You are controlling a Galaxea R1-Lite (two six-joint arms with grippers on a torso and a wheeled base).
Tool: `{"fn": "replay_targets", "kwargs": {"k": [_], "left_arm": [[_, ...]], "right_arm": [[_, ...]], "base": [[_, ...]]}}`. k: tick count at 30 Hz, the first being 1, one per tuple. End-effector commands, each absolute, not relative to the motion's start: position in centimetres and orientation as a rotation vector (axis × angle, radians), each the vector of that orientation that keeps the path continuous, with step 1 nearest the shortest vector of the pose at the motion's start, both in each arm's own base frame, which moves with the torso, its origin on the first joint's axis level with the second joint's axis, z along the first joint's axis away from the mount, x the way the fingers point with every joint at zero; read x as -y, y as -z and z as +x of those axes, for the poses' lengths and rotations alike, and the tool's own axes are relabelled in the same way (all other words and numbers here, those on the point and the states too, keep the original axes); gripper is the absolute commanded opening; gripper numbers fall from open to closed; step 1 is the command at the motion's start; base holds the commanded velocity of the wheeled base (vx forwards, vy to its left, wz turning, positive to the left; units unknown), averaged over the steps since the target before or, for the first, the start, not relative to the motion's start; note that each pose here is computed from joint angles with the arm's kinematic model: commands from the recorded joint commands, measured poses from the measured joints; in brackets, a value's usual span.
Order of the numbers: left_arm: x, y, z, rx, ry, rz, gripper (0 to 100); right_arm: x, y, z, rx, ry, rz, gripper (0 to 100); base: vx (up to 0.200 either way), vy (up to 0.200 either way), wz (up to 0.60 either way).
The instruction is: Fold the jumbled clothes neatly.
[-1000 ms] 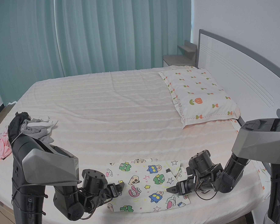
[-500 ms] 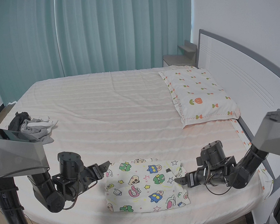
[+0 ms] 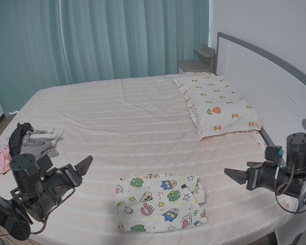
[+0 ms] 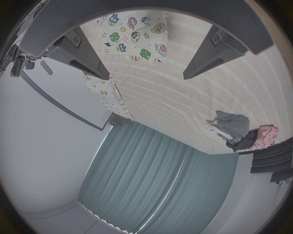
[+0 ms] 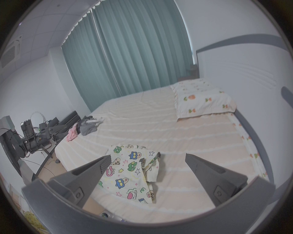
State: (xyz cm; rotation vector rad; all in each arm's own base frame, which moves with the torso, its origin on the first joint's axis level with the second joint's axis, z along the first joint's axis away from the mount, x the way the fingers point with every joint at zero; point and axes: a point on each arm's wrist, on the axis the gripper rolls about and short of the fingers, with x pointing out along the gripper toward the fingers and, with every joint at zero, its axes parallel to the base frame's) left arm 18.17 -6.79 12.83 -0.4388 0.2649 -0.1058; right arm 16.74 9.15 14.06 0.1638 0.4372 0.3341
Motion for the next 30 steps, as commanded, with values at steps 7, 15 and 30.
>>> {"fn": "replay_targets", "kwargs": {"k": [7,15,30], "left_arm": [[0.2,-16.8,2.2,-0.059,0.11,-0.278,100],[-0.9,-16.2,-1.0,-0.007,0.038,-0.152,100],[-1.0,-14.5,-2.8,-0.002,-0.134,-0.107,100]], "right_arm": [[-1.1,-13.5,3.4,-0.2,-0.204,0.12,100],[-0.3,-13.1,2.4,-0.172,-0.091,0.088,100],[0.5,-10.4,0.4,-0.094,0.046,-0.082,100]], "base": [[0.0,0.0,0.0],[0.0,0.0,0.0],[0.0,0.0,0.0]]}}
